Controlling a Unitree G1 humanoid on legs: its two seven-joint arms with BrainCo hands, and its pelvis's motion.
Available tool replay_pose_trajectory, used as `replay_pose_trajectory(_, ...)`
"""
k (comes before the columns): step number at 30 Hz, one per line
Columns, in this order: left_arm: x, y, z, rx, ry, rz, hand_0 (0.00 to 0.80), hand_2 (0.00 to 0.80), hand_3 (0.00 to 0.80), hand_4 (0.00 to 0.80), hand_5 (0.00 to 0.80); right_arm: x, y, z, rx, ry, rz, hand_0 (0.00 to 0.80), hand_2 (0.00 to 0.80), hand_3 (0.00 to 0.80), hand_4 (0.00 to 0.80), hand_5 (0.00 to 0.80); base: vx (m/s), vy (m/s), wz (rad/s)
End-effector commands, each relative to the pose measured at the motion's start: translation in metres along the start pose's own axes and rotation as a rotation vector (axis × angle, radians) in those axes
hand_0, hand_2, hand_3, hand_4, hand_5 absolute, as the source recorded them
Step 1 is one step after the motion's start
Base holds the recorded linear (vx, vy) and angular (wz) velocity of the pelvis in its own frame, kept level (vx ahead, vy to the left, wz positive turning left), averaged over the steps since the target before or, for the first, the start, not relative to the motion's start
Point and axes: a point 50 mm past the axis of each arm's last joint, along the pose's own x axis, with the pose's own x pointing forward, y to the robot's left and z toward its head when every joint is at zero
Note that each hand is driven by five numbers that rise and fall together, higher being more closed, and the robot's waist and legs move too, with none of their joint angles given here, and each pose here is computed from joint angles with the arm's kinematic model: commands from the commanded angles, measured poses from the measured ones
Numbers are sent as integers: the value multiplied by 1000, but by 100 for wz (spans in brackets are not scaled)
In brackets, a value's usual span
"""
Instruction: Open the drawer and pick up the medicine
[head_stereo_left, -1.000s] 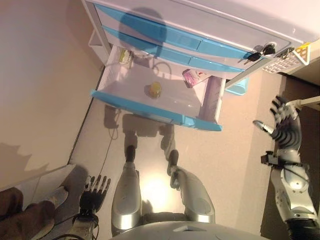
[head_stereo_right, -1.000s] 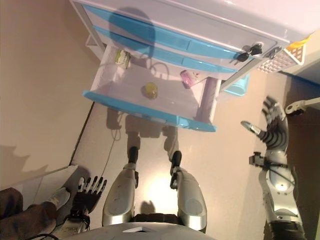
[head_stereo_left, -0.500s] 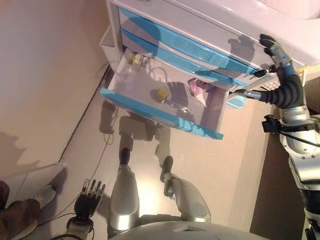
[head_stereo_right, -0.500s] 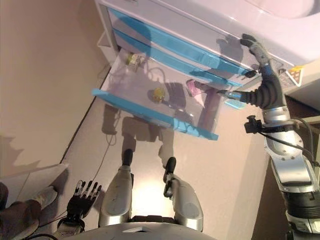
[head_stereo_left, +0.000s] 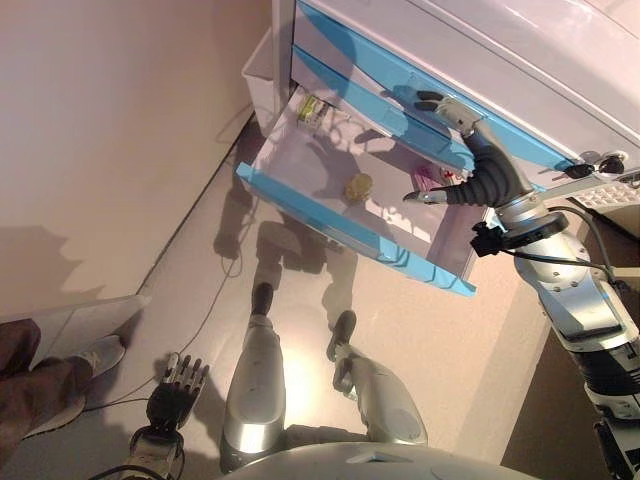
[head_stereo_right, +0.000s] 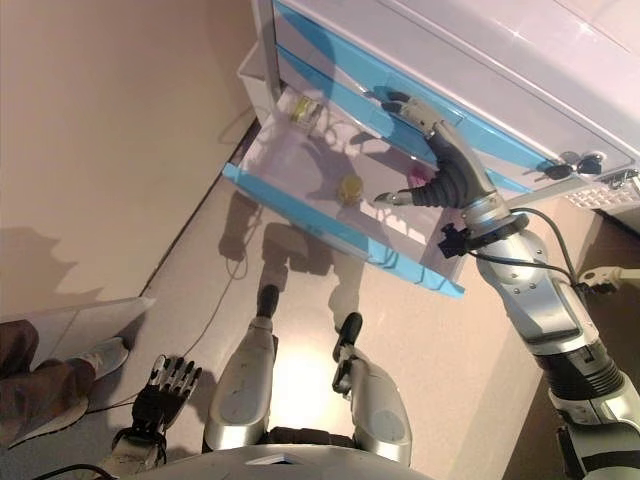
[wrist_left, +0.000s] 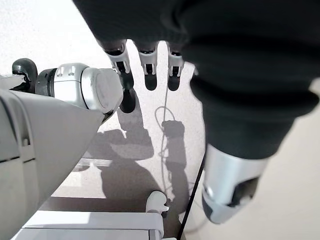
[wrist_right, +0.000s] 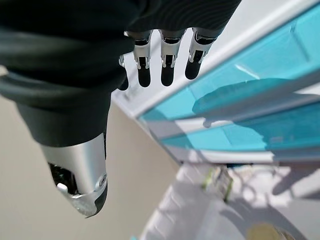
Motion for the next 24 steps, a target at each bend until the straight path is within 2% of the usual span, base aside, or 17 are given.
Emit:
replay_pose_trajectory(1,-3,2,9,93,-10,-4,0,0,0,0,0,11,-13,12,-93,-66,-19,0,0,0,0,0,0,0,0)
replay_pose_trajectory(12,0,-2,13,100,6,-3,0,0,0,0,0,20,2,-19,-188,81,15,0,0,0,0,0,0,-5,9)
replay_pose_trajectory(24,3,-8,8,122,39,-34,0,0,0,0,0,17,21,-63,-190,262,50,0,0,0,0,0,-6,3,5)
